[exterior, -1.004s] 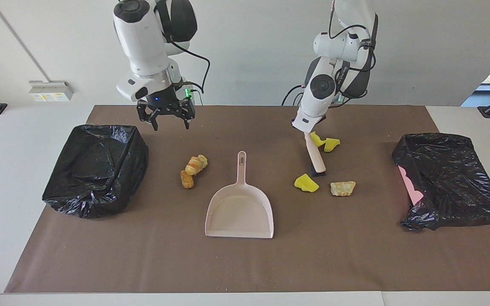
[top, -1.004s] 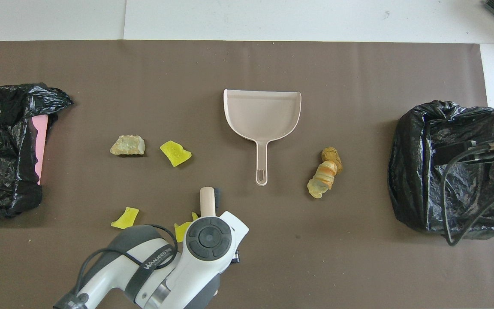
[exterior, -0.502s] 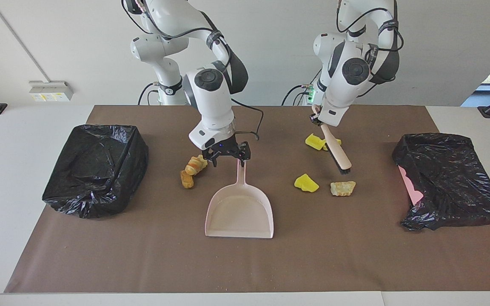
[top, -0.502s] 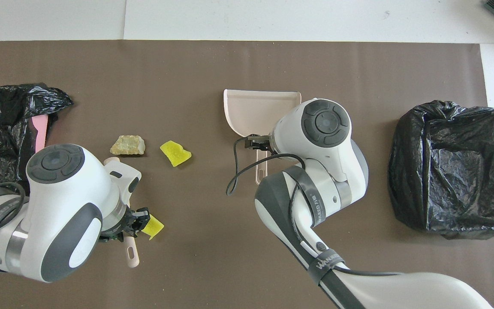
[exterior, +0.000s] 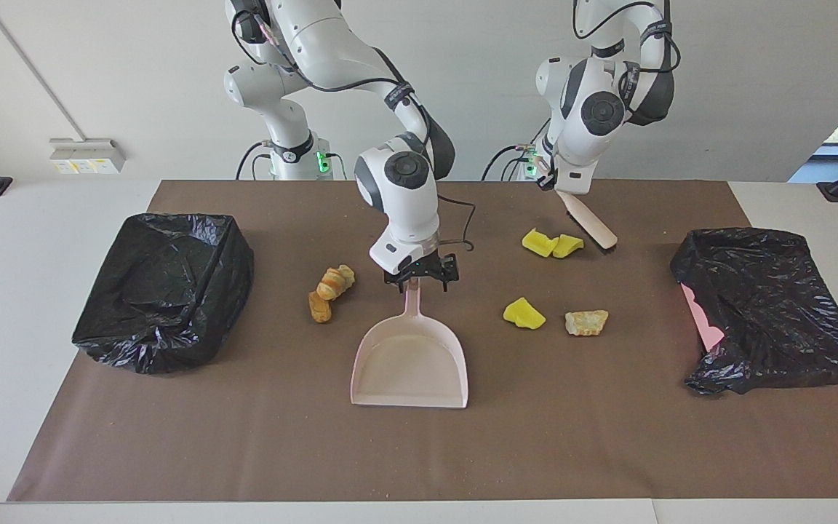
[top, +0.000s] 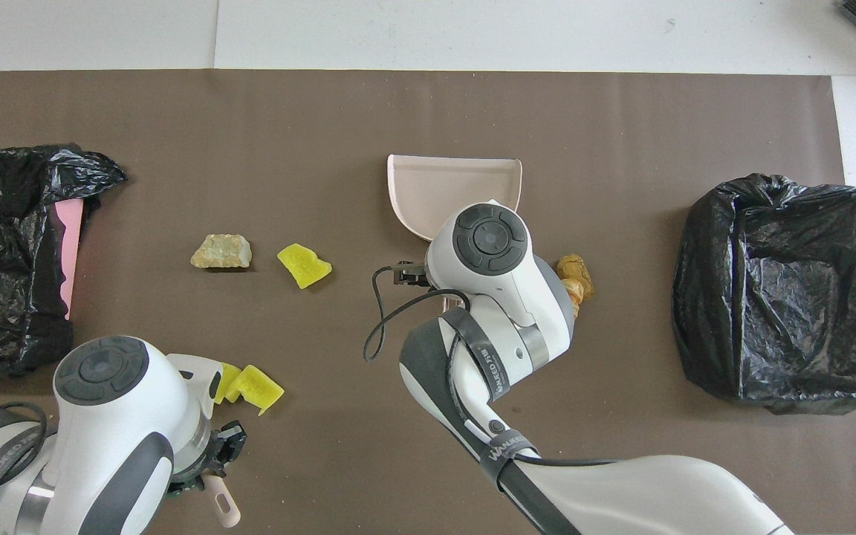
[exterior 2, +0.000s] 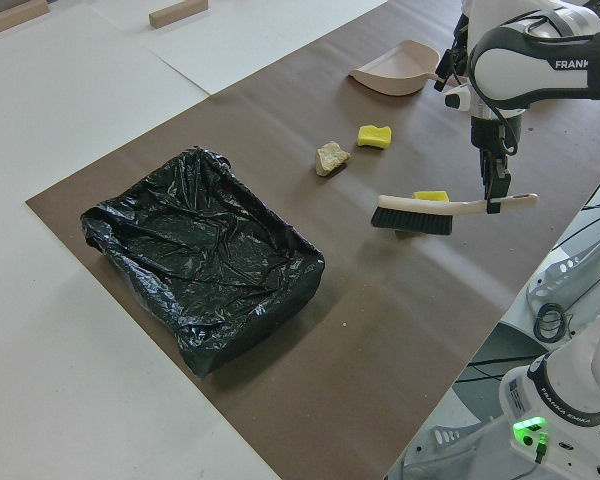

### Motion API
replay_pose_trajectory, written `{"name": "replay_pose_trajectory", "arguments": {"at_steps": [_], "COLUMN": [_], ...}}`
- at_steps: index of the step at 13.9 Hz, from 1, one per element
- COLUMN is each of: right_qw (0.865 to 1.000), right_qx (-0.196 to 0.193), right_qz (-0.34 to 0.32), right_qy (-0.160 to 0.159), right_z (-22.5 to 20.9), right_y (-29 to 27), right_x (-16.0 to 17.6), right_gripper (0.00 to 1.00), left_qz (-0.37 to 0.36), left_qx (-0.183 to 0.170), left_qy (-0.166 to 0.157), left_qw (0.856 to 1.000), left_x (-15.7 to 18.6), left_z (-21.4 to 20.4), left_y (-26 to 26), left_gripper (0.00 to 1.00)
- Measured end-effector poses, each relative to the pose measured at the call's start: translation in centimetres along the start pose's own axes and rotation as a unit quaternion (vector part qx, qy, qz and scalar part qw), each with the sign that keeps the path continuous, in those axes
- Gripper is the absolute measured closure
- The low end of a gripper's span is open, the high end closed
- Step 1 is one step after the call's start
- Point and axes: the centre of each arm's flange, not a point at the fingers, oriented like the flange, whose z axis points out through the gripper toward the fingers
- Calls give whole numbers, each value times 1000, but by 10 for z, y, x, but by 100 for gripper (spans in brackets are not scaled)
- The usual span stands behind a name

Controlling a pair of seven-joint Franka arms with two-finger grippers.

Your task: Sweep and dump trash in bin

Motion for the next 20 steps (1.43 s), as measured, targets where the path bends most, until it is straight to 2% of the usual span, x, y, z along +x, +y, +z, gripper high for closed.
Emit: {"name": "replay_pose_trajectory", "arguments": {"at_steps": [3, 5, 6, 9, 12, 14, 17, 19, 20], "right_qw": [1000, 1000, 1000, 1000, 1000, 996, 970, 938, 917], "right_qx": [-1, -2, -3, -4, -5, -6, -10, -4, 1], "right_qz": [3, 3, 3, 8, -1, -85, -241, -340, -392], "right_qy": [-1, -3, -4, -6, -6, -9, -40, -61, -70], "right_z": [0, 0, 1, 1, 1, -2, -28, -56, -66], "right_y": [3, 4, 4, 4, 5, 13, 58, 91, 103], "right_x": [2, 2, 1, 1, 1, 5, 20, 23, 23], "right_gripper": [2, 20, 34, 66, 68, 68, 68, 68, 68], "left_qz": [-19, -29, -28, -23, 10, 79, 117, 134, 149], "left_qx": [-9, -47, -68, -117, -143, -157, -174, -173, -169], "left_qy": [-23, -19, -14, 0, 21, 32, 34, 22, 14], "left_qw": [1000, 998, 997, 993, 989, 984, 977, 976, 974], "left_x": [-5, -12, -17, -21, -17, -7, 17, 33, 39], "left_z": [26, 25, 23, 23, 17, -1, -29, -46, -54], "left_y": [4, 18, 27, 52, 75, 90, 108, 109, 103], "left_gripper": [74, 74, 74, 74, 74, 74, 74, 74, 74]}}
